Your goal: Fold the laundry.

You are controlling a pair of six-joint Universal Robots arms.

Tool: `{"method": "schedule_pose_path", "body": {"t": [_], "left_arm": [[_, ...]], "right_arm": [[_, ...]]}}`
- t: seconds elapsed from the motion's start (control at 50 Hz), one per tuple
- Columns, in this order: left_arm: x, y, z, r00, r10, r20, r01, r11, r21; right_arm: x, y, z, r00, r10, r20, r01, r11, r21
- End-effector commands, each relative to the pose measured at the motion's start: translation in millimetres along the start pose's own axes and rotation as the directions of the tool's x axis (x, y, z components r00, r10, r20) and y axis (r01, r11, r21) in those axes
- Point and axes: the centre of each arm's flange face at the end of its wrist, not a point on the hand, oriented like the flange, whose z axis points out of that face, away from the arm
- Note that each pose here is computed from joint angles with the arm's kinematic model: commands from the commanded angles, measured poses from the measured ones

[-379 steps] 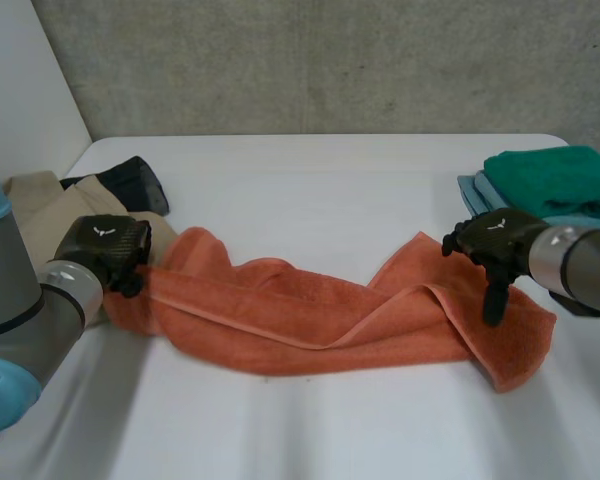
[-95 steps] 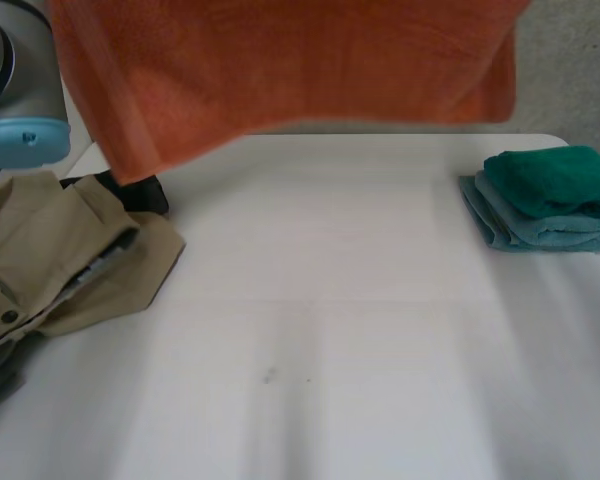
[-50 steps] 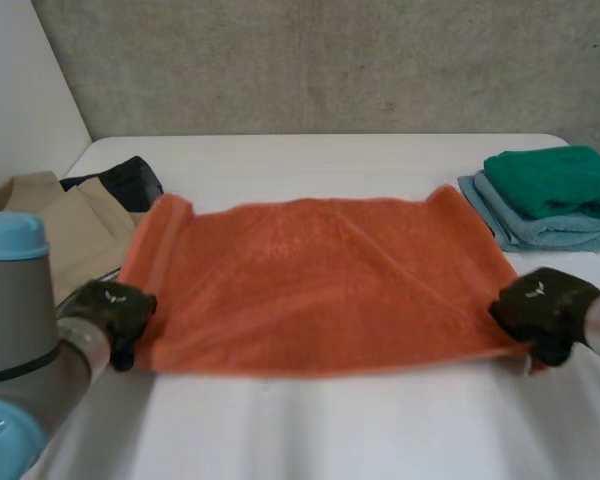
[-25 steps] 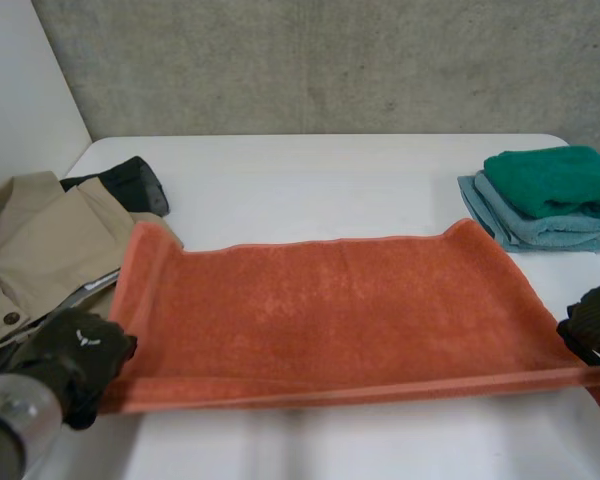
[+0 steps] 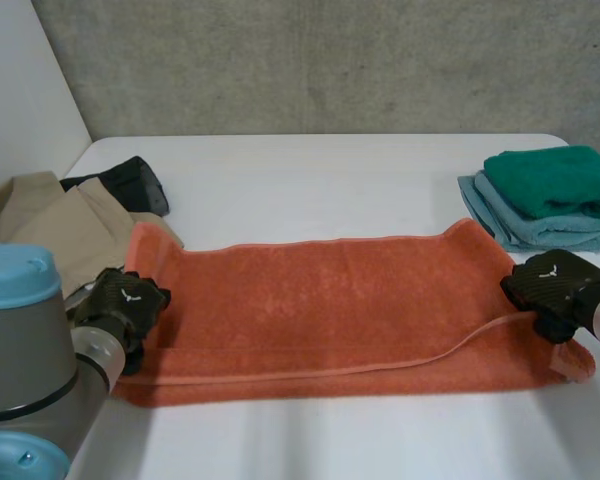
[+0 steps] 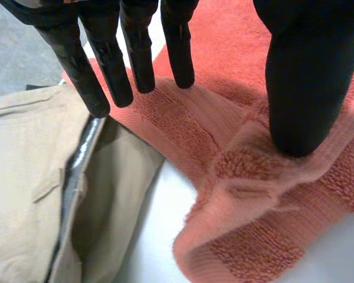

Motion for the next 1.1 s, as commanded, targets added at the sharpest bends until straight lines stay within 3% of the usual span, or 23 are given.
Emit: {"method": "schedule_pose_path", "body": {"t": [0.02, 0.1, 0.26, 0.62, 0.98, 1.1], "left_arm": [[-21.7, -9.6, -12.8, 0.998, -0.026, 0.062, 0.024, 0.999, 0.035], [-35.5, -6.3, -29.2, 0.997, -0.035, 0.075, 0.035, 0.999, 0.011], [-22.1, 1.8, -51.8, 0.997, -0.037, -0.072, 0.033, 0.998, -0.05], [-8.5, 23.7, -33.4, 0.994, -0.03, -0.101, 0.018, 0.993, -0.117], [-15.6, 17.7, -28.7, 0.998, -0.036, -0.044, 0.033, 0.997, -0.063], [-25.9, 15.7, -18.9, 0.998, -0.059, 0.024, 0.059, 0.998, -0.019]], "right_arm": [[-2.2, 0.2, -0.8, 1.0, 0.002, 0.005, -0.002, 1.0, 0.0], [-3.1, 1.4, -0.6, 1.0, 0.006, 0.008, -0.006, 1.0, -0.002], [-5.0, 1.9, -0.8, 1.0, 0.007, 0.013, -0.007, 1.0, -0.003], [-6.0, 4.1, 1.4, 1.0, 0.003, 0.002, -0.003, 1.0, 0.004], [-11.8, 7.9, -1.5, 0.998, 0.044, 0.04, -0.044, 0.999, -0.016], [-9.6, 9.1, -2.1, 0.985, 0.168, 0.032, -0.168, 0.986, -0.023]]}}
